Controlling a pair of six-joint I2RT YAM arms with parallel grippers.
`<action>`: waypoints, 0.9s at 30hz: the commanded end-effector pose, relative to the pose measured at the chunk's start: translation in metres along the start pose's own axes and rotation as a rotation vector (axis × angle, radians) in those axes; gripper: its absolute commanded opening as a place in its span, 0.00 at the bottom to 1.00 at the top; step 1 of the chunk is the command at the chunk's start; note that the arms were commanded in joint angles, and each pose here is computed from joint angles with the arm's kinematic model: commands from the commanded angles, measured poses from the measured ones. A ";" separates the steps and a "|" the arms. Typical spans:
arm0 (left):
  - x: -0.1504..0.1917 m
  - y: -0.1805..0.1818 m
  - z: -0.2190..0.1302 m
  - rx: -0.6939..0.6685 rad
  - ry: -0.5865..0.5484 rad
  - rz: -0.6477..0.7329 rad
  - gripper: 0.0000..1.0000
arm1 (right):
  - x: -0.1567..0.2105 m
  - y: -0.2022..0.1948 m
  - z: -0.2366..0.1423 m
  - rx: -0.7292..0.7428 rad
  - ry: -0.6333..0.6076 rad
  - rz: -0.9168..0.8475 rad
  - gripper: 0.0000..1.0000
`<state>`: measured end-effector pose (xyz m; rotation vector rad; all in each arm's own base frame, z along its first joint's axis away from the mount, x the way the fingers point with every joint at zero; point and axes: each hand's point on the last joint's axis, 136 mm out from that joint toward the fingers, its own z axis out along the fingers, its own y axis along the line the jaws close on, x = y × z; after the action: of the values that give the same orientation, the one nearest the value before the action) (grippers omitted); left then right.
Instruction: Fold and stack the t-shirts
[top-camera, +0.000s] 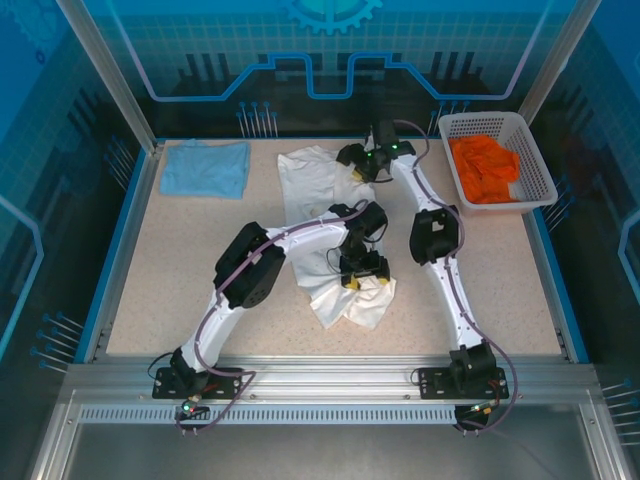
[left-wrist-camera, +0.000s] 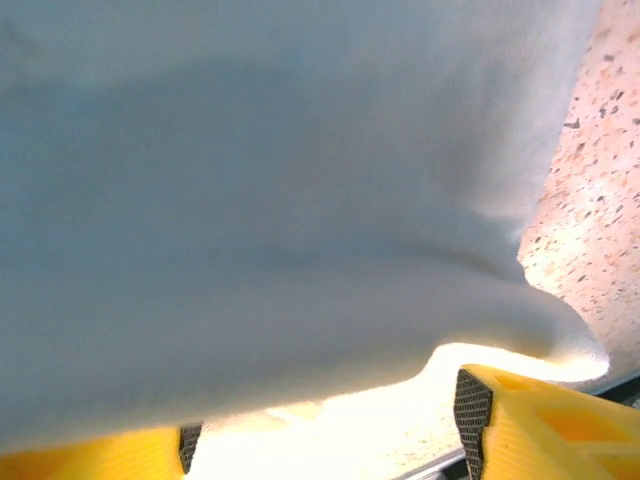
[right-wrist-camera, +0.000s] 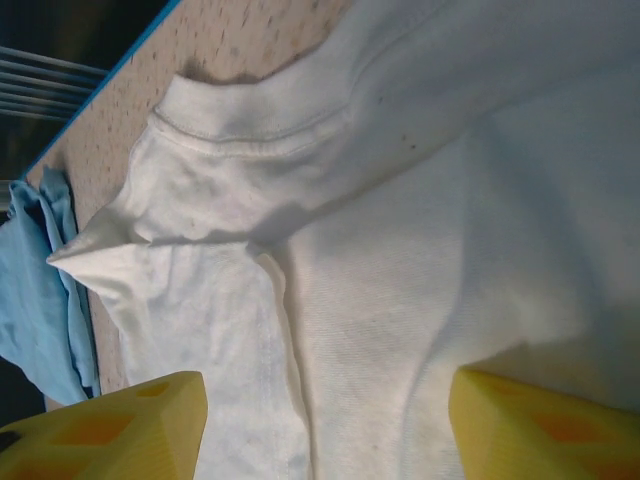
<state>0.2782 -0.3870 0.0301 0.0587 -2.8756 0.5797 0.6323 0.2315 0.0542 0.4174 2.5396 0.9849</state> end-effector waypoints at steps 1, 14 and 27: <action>-0.007 0.023 -0.049 -0.103 -0.141 0.010 0.79 | -0.032 0.060 -0.080 -0.070 -0.102 -0.059 0.69; -0.078 0.095 -0.135 0.028 -0.249 -0.246 0.69 | 0.081 0.003 -0.185 0.156 0.094 -0.087 0.67; -0.186 0.130 -0.073 -0.025 -0.198 -0.290 0.66 | 0.307 -0.078 -0.225 0.204 0.473 0.018 0.63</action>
<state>0.4551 -0.2398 0.0293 0.5805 -2.9851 0.5421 0.2707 0.1583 0.0577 0.3715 3.1118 0.7943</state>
